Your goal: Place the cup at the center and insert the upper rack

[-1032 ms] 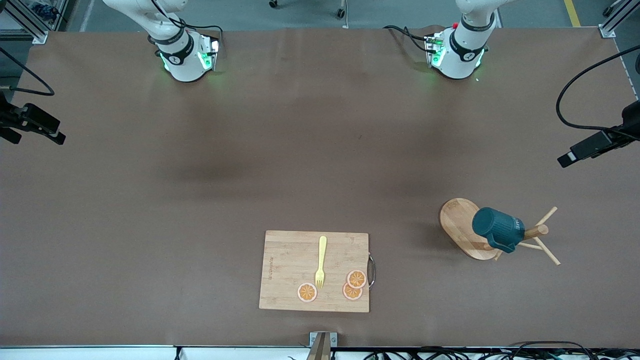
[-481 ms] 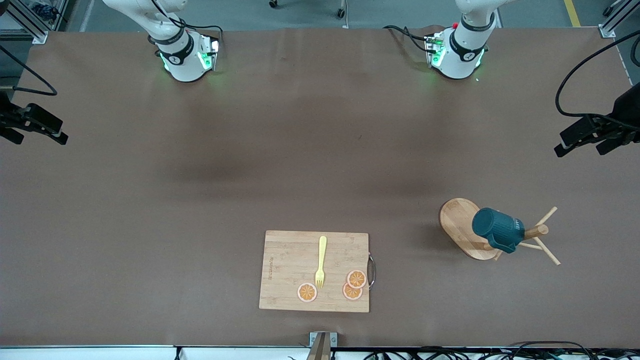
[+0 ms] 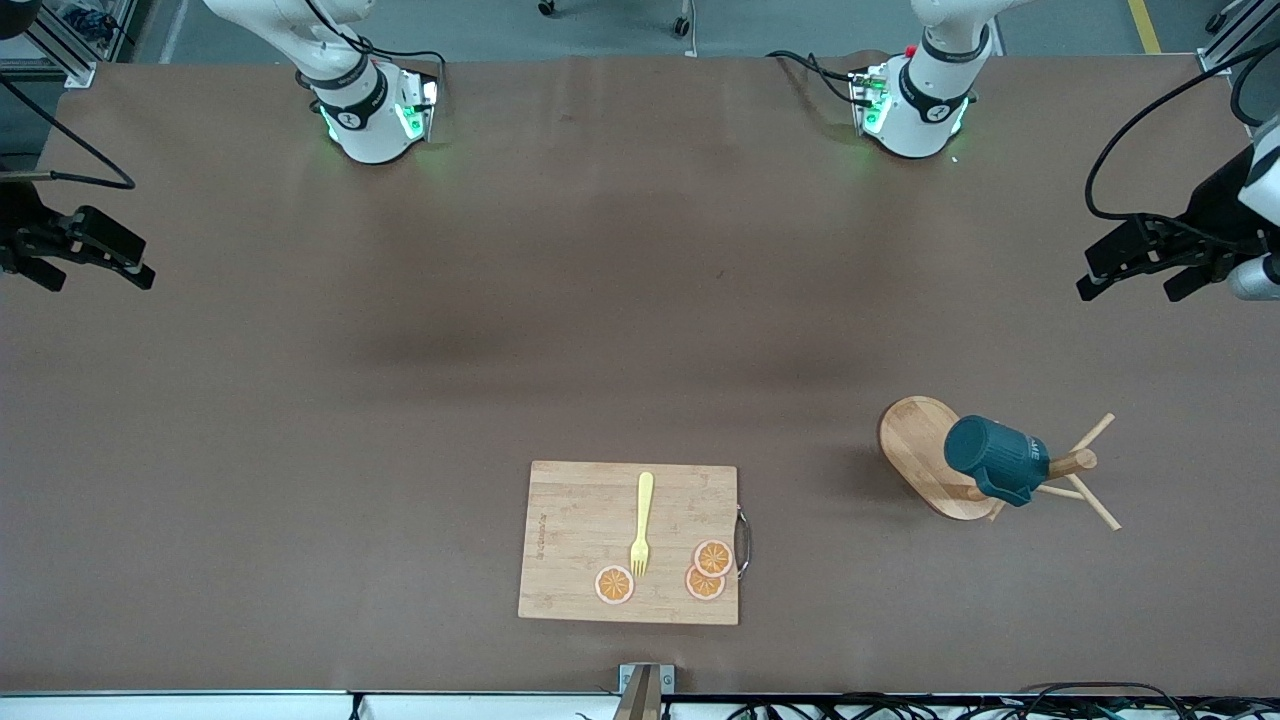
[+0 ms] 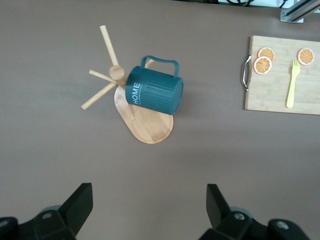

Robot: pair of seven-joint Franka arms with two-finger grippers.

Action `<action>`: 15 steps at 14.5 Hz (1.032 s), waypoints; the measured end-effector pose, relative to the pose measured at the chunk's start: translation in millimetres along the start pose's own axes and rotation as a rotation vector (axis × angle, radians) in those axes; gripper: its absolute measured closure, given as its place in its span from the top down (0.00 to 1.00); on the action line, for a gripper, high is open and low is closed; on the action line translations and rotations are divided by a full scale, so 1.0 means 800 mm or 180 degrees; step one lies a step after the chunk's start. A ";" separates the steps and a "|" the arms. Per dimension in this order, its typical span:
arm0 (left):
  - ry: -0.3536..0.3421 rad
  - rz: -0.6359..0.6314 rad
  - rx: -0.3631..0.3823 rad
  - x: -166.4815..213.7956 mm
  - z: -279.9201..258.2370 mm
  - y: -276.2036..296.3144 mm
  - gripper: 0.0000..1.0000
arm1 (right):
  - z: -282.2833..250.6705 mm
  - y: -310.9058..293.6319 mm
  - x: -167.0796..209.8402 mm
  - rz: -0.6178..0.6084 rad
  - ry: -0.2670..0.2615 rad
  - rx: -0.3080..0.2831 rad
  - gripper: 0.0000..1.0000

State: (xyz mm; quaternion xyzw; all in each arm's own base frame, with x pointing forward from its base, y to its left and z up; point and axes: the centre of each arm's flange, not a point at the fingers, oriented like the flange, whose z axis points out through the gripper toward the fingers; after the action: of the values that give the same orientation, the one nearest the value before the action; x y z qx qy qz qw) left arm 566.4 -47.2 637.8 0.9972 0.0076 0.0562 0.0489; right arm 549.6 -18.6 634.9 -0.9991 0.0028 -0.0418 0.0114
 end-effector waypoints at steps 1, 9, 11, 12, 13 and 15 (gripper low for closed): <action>0.0000 0.0051 0.0048 -0.001 0.001 0.008 1.00 | 0.000 0.004 0.000 0.0016 0.0000 -0.0001 1.00; 0.0003 0.0111 0.0141 -0.002 0.002 0.017 1.00 | 0.013 0.015 -0.001 0.0069 -0.0061 0.0000 1.00; 0.0004 0.0101 0.0142 -0.002 0.002 0.015 1.00 | 0.027 0.019 -0.004 0.0089 -0.0133 0.0002 1.00; 0.0004 0.0097 0.0143 -0.001 0.002 0.014 1.00 | 0.030 0.020 -0.005 0.0090 -0.0149 0.0003 1.00; 0.0004 0.0095 0.0143 -0.001 0.002 0.013 1.00 | 0.031 0.019 -0.005 0.0088 -0.0151 0.0003 1.00; 0.0004 0.0093 0.0143 -0.001 0.002 0.013 1.00 | 0.028 0.018 -0.006 0.0082 -0.0142 0.0003 1.00</action>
State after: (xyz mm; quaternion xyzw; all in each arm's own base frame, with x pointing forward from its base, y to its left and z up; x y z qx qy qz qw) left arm 565.6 -57.7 637.1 0.9980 -0.0056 0.0574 0.0256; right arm 546.9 -32.6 611.5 -0.9996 0.0155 -0.0194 0.0125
